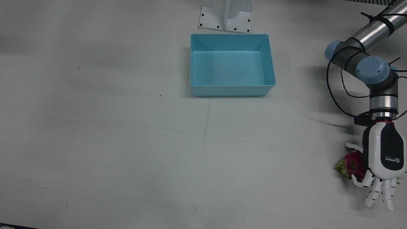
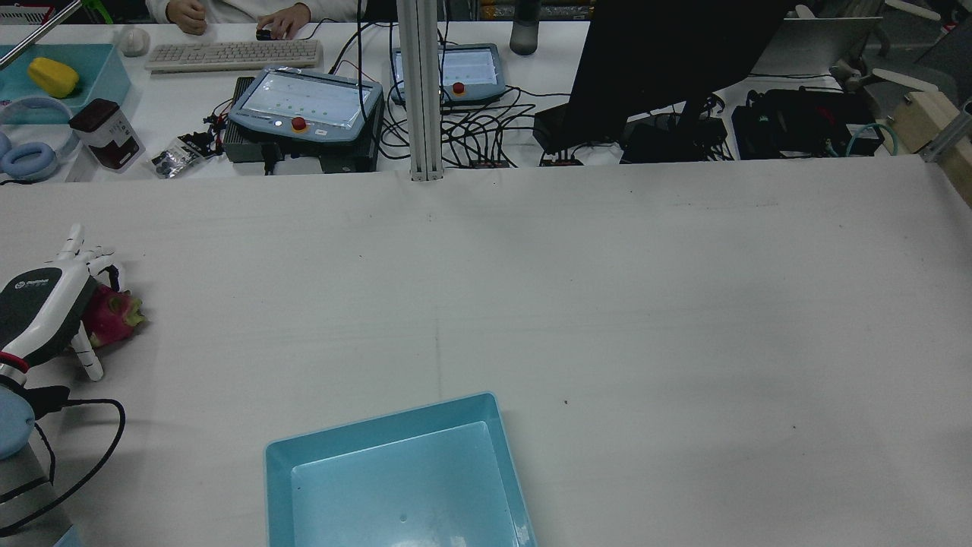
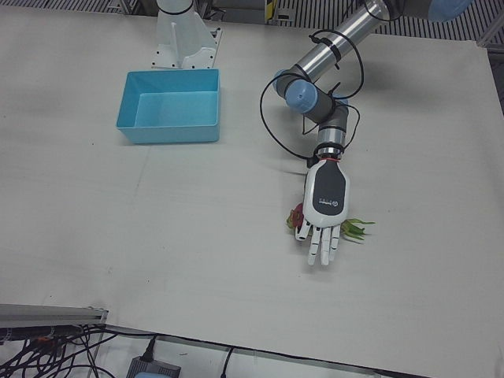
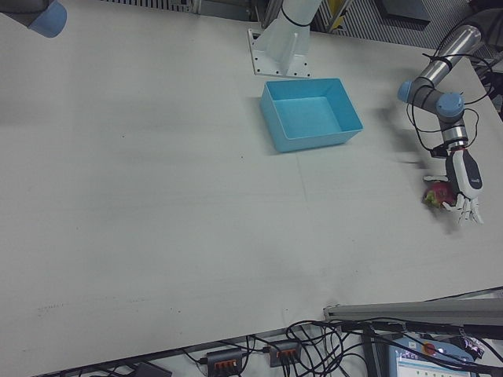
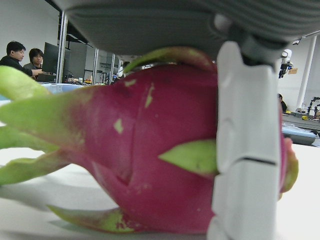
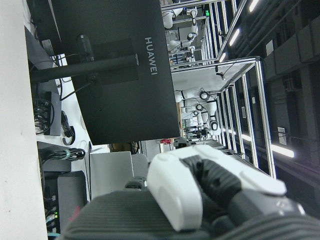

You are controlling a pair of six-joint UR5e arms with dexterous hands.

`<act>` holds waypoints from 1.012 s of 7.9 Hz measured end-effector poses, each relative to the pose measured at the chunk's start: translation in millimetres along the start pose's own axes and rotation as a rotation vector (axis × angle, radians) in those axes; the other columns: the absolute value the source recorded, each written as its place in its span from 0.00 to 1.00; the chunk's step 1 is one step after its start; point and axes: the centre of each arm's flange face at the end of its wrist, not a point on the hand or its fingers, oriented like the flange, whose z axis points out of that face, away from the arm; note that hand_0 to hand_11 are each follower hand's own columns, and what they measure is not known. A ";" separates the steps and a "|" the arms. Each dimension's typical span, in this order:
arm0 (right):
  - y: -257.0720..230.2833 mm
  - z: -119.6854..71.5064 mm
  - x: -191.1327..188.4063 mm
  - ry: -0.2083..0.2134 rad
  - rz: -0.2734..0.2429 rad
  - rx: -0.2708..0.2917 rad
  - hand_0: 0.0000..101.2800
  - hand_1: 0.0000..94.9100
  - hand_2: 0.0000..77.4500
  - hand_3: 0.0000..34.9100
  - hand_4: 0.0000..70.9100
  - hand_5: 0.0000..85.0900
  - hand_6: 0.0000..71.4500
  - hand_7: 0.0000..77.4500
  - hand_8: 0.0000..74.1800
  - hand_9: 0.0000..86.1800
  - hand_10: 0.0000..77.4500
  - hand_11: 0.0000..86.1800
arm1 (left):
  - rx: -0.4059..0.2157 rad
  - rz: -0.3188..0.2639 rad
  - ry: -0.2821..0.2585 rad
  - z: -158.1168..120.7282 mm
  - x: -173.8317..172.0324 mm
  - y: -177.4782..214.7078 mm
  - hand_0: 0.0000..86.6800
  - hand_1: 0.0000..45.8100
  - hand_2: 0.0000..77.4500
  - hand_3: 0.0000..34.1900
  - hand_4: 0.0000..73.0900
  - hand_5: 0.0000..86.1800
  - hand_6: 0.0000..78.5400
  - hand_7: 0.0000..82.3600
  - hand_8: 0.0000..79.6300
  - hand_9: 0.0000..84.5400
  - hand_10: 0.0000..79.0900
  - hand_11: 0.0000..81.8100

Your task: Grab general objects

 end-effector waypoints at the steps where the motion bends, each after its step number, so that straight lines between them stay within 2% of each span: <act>1: 0.1 0.1 0.0 0.000 0.000 0.000 0.00 1.00 1.00 0.00 0.00 0.00 0.00 0.00 0.00 0.01 0.00 0.00 | 0.000 0.008 0.000 0.0 -0.3 0.0 0.69 0.00 0.09 0.00 0.15 0.80 0.22 0.17 0.01 0.01 0.11 0.17; 2: 0.3 0.3 0.0 0.000 0.000 -0.001 0.00 1.00 1.00 0.00 0.00 0.00 0.00 0.00 0.00 0.01 0.00 0.00 | 0.000 0.012 0.001 0.0 -0.7 -0.2 0.69 0.00 0.09 0.00 0.18 0.80 0.26 0.32 0.01 0.10 0.14 0.22; 3: 0.4 0.4 0.1 0.000 0.000 -0.001 0.00 1.00 1.00 0.00 0.00 0.00 0.00 0.00 0.00 0.01 0.00 0.01 | -0.003 0.019 0.000 -0.7 -1.5 1.6 0.69 0.00 0.09 0.00 0.18 0.81 0.28 0.39 0.01 0.12 0.14 0.22; 4: 0.3 0.3 0.0 0.000 0.000 -0.001 0.00 1.00 1.00 0.00 0.00 0.00 0.00 0.00 0.00 0.01 0.00 0.01 | -0.006 0.030 0.001 -1.3 -2.2 3.3 0.69 0.00 0.09 0.00 0.18 0.81 0.33 0.52 0.02 0.18 0.19 0.29; 5: 0.1 0.1 0.0 0.000 0.000 0.000 0.00 1.00 1.00 0.00 0.00 0.00 0.00 0.00 0.00 0.01 0.00 0.01 | -0.008 0.042 0.001 -1.8 -2.7 4.7 0.69 0.00 0.08 0.00 0.19 0.81 0.42 0.64 0.02 0.32 0.28 0.41; 6: -0.1 -0.1 0.0 0.000 0.000 0.000 0.00 1.00 1.00 0.00 0.00 0.00 0.00 0.00 0.00 0.01 0.00 0.01 | -0.008 0.049 0.002 -1.9 -2.8 5.1 0.70 0.00 0.08 0.01 0.22 0.81 0.44 0.67 0.21 0.44 0.35 0.50; 7: 0.0 0.0 0.0 0.000 0.000 0.000 0.00 1.00 1.00 0.00 0.00 0.00 0.00 0.00 0.00 0.01 0.00 0.01 | -0.008 0.054 0.003 -1.9 -2.7 5.3 0.69 0.00 0.08 0.01 0.24 0.82 0.47 0.68 0.21 0.44 0.35 0.50; 8: 0.0 0.0 0.0 0.000 0.000 0.000 0.00 1.00 1.00 0.00 0.00 0.00 0.00 0.00 0.00 0.01 0.00 0.01 | -0.008 0.057 0.003 -2.0 -2.0 5.4 0.64 0.00 0.09 0.01 0.26 0.82 0.50 0.69 0.48 0.61 0.36 0.69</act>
